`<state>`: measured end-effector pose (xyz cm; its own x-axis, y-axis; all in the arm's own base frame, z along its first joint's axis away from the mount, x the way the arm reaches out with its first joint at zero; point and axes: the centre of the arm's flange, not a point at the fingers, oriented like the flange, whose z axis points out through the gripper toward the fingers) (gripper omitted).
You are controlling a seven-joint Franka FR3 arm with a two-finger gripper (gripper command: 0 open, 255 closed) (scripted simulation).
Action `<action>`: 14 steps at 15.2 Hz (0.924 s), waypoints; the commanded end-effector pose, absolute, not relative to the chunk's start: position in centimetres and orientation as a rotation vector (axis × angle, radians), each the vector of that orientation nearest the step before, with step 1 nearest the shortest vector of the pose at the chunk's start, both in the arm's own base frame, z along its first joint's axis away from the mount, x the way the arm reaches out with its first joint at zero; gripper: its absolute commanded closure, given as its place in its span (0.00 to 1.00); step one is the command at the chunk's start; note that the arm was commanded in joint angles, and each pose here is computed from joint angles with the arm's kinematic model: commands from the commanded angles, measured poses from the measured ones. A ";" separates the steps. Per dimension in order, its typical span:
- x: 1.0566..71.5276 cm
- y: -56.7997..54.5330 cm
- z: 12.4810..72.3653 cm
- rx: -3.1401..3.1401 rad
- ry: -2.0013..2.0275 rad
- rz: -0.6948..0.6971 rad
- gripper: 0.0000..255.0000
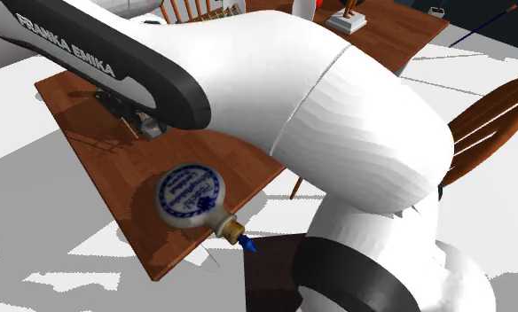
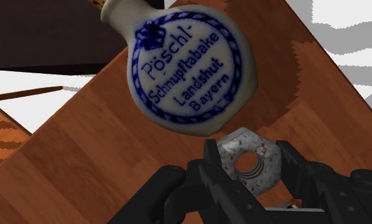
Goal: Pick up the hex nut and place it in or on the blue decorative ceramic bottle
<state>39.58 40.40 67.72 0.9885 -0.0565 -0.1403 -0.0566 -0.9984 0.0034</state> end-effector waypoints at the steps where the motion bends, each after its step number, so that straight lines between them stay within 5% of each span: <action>1: 37.1 39.0 67.6 -3.132 0.094 0.222 1.00; 7: 29.9 36.1 68.0 -3.132 0.094 0.222 1.00; 14: 29.9 36.1 64.3 -3.132 0.094 0.222 1.00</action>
<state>29.89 36.18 64.77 0.9882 -0.0596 -0.1411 -0.0596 -0.9982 0.0042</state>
